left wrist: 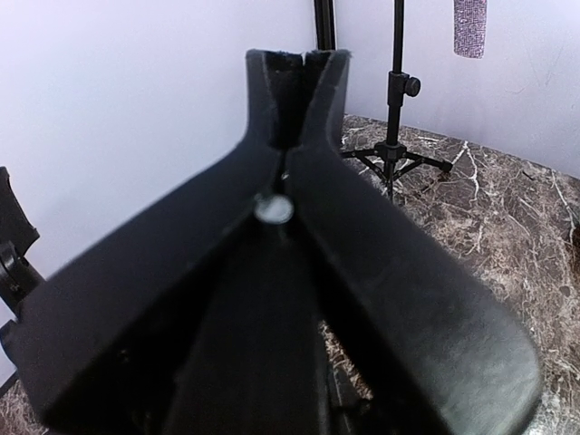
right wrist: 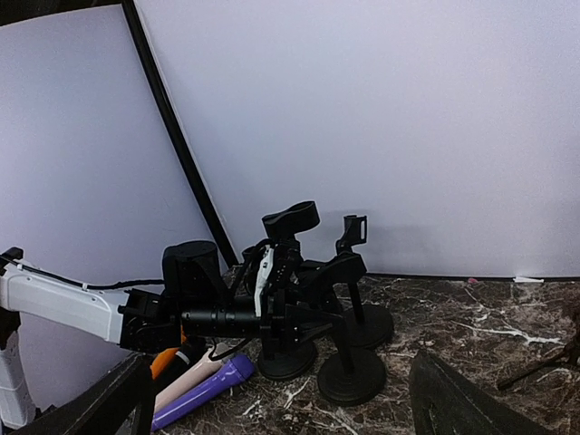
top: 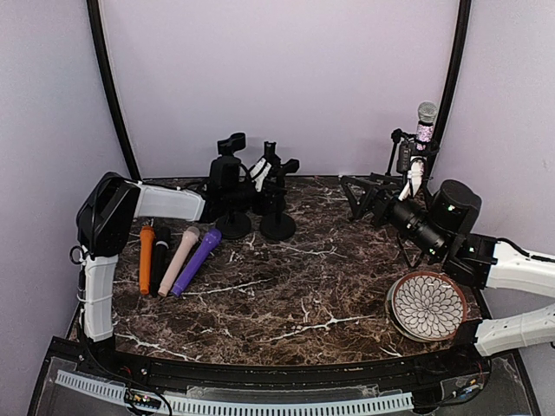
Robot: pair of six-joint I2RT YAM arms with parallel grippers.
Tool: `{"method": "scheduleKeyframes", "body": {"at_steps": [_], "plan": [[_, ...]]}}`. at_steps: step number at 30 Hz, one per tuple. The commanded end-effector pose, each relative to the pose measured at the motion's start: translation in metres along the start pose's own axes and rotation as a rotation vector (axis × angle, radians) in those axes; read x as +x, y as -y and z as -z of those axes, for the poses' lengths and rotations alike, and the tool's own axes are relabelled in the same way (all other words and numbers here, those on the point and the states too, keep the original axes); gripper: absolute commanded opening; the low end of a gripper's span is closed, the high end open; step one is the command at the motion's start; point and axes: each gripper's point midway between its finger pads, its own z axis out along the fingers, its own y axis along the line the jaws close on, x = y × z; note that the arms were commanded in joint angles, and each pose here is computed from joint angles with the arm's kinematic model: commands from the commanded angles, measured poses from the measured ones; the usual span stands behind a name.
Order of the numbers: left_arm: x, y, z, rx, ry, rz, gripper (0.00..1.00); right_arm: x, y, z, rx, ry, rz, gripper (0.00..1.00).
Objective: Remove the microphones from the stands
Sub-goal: Place the microphone stand at the center of the board.
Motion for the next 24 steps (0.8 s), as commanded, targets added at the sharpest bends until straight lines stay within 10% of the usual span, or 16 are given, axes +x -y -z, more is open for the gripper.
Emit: {"method": "scheduleKeyframes", "body": {"at_steps": [1, 18, 24], "plan": [[0.029, -0.024, 0.012, -0.07, -0.138, -0.053, 0.0, -0.015, 0.002, 0.004, 0.012, 0.049, -0.023, 0.98], [0.03, -0.033, 0.034, -0.11, -0.147, -0.004, 0.03, -0.017, 0.008, 0.01, 0.033, 0.056, -0.038, 0.98], [0.032, -0.039, 0.034, -0.13, -0.149, 0.014, 0.41, -0.017, 0.013, 0.01, 0.061, 0.055, -0.04, 0.98]]}}
